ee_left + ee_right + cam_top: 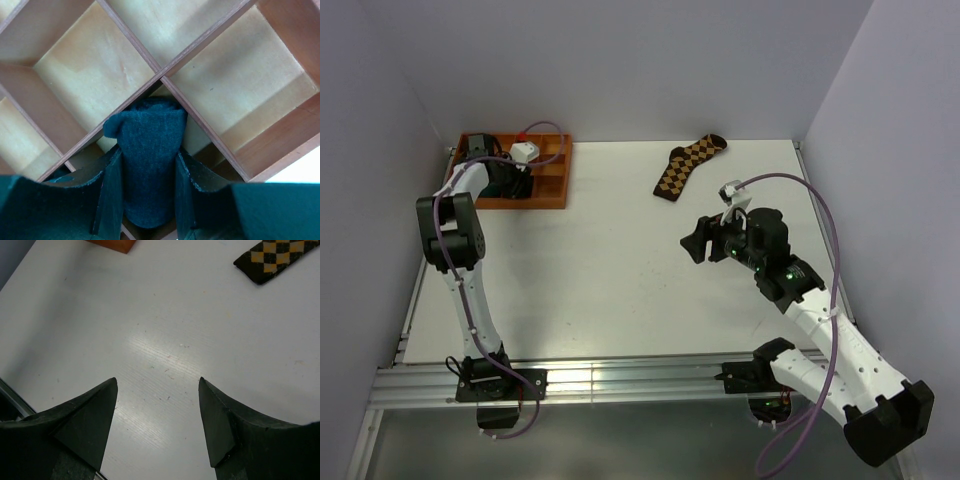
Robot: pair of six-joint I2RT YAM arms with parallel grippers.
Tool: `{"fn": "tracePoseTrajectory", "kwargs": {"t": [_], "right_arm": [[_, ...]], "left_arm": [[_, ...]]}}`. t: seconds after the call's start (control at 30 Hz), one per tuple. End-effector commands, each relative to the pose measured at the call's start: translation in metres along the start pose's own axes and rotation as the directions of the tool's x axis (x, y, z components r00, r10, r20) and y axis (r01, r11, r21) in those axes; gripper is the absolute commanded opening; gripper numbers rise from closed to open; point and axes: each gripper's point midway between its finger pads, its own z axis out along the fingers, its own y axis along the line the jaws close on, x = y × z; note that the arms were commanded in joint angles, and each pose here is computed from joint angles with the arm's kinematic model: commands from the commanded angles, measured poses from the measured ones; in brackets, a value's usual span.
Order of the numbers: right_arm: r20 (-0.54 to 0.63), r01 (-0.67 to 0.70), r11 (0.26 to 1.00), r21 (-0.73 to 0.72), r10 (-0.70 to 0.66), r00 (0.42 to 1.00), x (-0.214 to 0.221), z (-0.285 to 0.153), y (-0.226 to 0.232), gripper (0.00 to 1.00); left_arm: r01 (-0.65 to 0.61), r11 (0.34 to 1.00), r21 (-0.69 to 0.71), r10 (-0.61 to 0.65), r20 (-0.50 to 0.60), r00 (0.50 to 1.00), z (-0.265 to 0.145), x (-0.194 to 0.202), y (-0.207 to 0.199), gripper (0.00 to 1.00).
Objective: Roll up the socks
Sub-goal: Place the sock in the storage box.
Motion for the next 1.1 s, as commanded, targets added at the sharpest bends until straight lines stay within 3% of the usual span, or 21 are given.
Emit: {"fn": "tracePoseTrajectory", "kwargs": {"t": [0.0,0.27,0.47,0.67,0.8,1.07], "right_arm": [[0.041,0.030,0.999,0.012,-0.031,0.999,-0.019,-0.003,0.000,0.73],[0.017,0.029,0.999,0.015,-0.030,0.999,-0.013,0.000,-0.003,0.72],[0.019,0.031,0.999,0.013,-0.032,0.999,-0.013,0.000,-0.002,0.72],[0.019,0.030,1.000,0.007,-0.030,0.999,-0.012,0.000,-0.001,0.72],[0.011,0.030,1.000,0.000,-0.030,0.999,-0.011,0.002,-0.001,0.72],[0.005,0.031,1.000,-0.003,-0.031,1.000,-0.011,0.003,0.000,0.72]], "left_arm": [[-0.001,0.999,0.052,0.004,-0.052,0.999,0.004,0.013,-0.004,0.00],[0.024,0.996,0.088,-0.016,-0.100,0.995,0.013,0.027,-0.009,0.02],[0.007,0.996,0.089,-0.001,-0.066,0.998,0.007,0.010,-0.004,0.32],[-0.031,0.999,0.039,0.033,-0.032,0.999,-0.008,-0.005,0.004,0.40],[-0.041,0.998,0.038,0.042,-0.013,0.999,-0.015,-0.013,0.004,0.51],[-0.046,0.998,0.037,0.045,0.015,0.999,-0.020,-0.023,0.005,0.58]]}}
